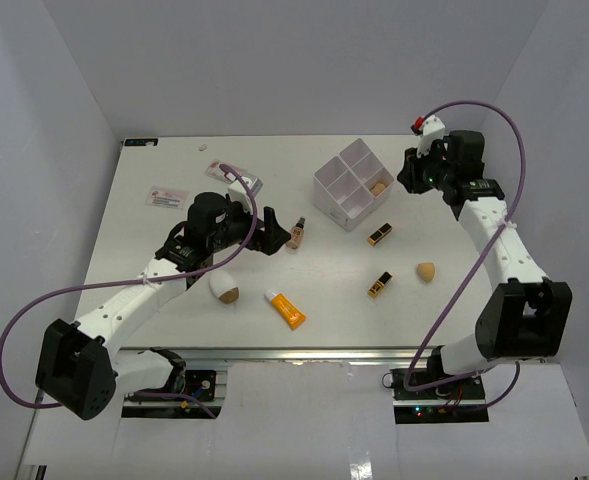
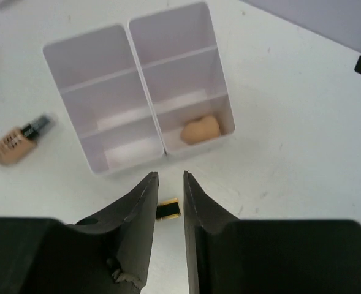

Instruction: Organize the makeup

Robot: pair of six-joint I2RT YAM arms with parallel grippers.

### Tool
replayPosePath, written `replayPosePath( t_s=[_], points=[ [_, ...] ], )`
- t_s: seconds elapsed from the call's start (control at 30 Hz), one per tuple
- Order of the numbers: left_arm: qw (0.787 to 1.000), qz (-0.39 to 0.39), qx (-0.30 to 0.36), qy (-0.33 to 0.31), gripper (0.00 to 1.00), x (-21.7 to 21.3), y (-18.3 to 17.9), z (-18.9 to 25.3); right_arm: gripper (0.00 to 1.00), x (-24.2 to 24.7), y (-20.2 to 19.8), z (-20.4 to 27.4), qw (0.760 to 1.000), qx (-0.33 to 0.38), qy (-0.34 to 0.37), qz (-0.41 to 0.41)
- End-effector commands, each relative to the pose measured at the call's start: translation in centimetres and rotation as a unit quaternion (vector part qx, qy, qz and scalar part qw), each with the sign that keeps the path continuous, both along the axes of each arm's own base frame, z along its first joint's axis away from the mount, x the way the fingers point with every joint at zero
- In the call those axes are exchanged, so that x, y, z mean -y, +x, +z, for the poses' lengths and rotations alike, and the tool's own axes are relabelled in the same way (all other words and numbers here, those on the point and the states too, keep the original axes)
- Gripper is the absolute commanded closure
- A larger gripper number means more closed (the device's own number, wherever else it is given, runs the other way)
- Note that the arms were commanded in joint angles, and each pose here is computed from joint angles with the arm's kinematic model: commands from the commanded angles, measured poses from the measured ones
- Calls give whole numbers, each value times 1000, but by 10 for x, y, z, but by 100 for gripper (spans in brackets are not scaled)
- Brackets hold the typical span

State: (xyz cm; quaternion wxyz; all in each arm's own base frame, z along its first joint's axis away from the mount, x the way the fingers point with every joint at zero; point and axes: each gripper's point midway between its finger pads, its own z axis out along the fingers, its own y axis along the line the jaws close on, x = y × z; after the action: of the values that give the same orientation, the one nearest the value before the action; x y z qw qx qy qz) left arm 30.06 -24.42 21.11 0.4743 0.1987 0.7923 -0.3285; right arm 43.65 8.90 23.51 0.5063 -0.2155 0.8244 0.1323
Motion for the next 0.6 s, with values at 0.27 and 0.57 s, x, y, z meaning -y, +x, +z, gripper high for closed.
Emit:
replayPosePath(
  t_s=[0.27, 0.57],
  points=[
    [999, -18, 30, -33, 2, 6, -6, 34, 34, 82, -158, -121, 963, -216, -150, 60],
    [998, -23, 35, -39, 2, 6, -9, 39, 34, 93, -165, -159, 948, -276, -154, 43]
  ],
)
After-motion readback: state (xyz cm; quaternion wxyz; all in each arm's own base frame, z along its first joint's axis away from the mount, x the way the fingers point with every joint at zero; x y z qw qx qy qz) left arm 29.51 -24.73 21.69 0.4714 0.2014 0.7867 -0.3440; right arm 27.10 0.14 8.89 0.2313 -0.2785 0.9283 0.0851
